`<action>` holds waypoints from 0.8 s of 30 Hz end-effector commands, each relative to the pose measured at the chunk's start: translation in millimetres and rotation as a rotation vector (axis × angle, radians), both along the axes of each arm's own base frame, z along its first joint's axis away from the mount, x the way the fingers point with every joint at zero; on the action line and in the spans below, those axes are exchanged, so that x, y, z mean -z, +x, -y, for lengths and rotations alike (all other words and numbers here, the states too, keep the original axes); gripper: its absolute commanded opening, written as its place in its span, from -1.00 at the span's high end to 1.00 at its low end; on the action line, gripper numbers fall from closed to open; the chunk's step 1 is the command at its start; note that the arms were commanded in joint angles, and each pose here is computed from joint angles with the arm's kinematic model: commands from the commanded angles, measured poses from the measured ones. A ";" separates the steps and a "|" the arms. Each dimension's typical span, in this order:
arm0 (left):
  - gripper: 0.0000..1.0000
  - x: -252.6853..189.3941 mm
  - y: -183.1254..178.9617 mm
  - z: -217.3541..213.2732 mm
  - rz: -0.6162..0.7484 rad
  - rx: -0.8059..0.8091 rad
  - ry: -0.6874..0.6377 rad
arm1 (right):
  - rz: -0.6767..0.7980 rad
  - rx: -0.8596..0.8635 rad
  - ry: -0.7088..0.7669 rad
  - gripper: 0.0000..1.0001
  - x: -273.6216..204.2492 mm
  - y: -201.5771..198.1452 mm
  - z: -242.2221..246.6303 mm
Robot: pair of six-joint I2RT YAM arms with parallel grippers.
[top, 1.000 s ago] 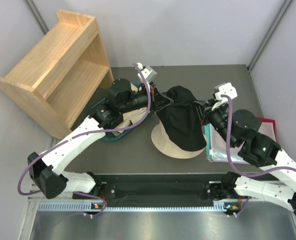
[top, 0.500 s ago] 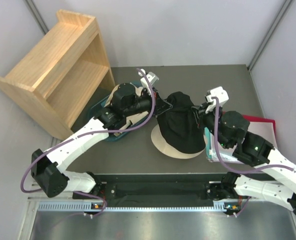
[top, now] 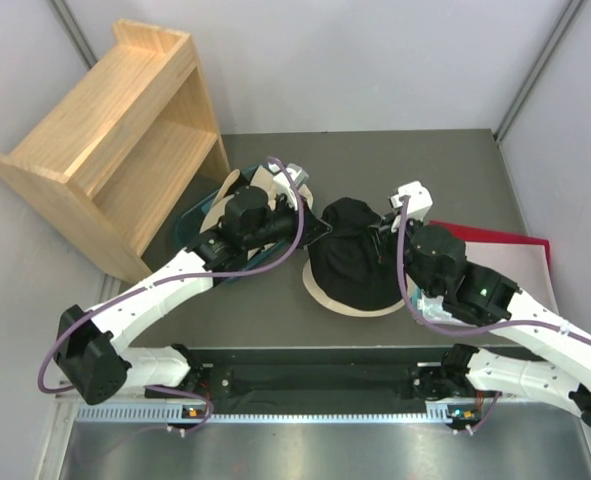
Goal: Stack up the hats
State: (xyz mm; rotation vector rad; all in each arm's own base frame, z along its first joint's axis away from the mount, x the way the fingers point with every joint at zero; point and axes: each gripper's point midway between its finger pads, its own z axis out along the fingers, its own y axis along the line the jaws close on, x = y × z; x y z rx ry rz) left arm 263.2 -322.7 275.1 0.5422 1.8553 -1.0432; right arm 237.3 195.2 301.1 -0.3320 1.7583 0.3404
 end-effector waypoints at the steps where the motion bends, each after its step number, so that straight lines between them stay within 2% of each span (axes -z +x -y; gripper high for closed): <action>1: 1.00 37.1 9.1 -24.1 -0.060 -0.096 0.087 | 0.025 0.129 0.039 1.00 -8.7 8.6 19.4; 4: 1.00 44.1 9.1 -24.1 -0.075 -0.100 0.092 | -0.020 0.191 0.030 1.00 4.7 9.8 26.9; 8: 1.00 48.4 7.9 -24.2 -0.078 -0.098 0.082 | -0.049 0.188 0.033 1.00 13.1 6.5 27.3; 9: 1.00 49.8 7.1 -24.0 -0.080 -0.096 0.084 | -0.053 0.171 0.044 0.89 11.8 5.0 25.0; 11: 1.00 48.2 6.3 -23.9 -0.076 -0.091 0.083 | -0.040 0.148 0.083 0.44 -2.8 2.1 24.2; 12: 1.00 46.7 6.6 -23.7 -0.069 -0.090 0.080 | -0.037 0.117 0.098 -0.15 -9.8 -0.6 21.0; 15: 1.00 43.3 8.1 -25.3 -0.053 -0.097 0.083 | 0.009 0.091 0.173 -0.90 -46.2 -4.4 24.5; 16: 1.00 42.8 8.7 -26.0 -0.050 -0.100 0.083 | 0.026 0.100 0.191 -0.99 -55.4 -3.4 29.5; 20: 1.00 40.2 7.6 -25.1 -0.041 -0.091 0.080 | 0.071 0.100 0.267 -1.00 -86.3 -0.7 45.6; 21: 1.00 38.2 7.7 -24.7 -0.037 -0.090 0.076 | 0.063 0.066 0.276 -1.00 -86.6 -0.9 42.3; 23: 1.00 34.1 6.7 -24.9 -0.027 -0.087 0.066 | 0.037 0.108 0.282 -0.99 -75.0 15.7 55.7; 24: 1.00 33.5 6.2 -25.4 -0.023 -0.087 0.064 | 0.010 0.039 0.291 -0.99 -68.5 16.7 47.5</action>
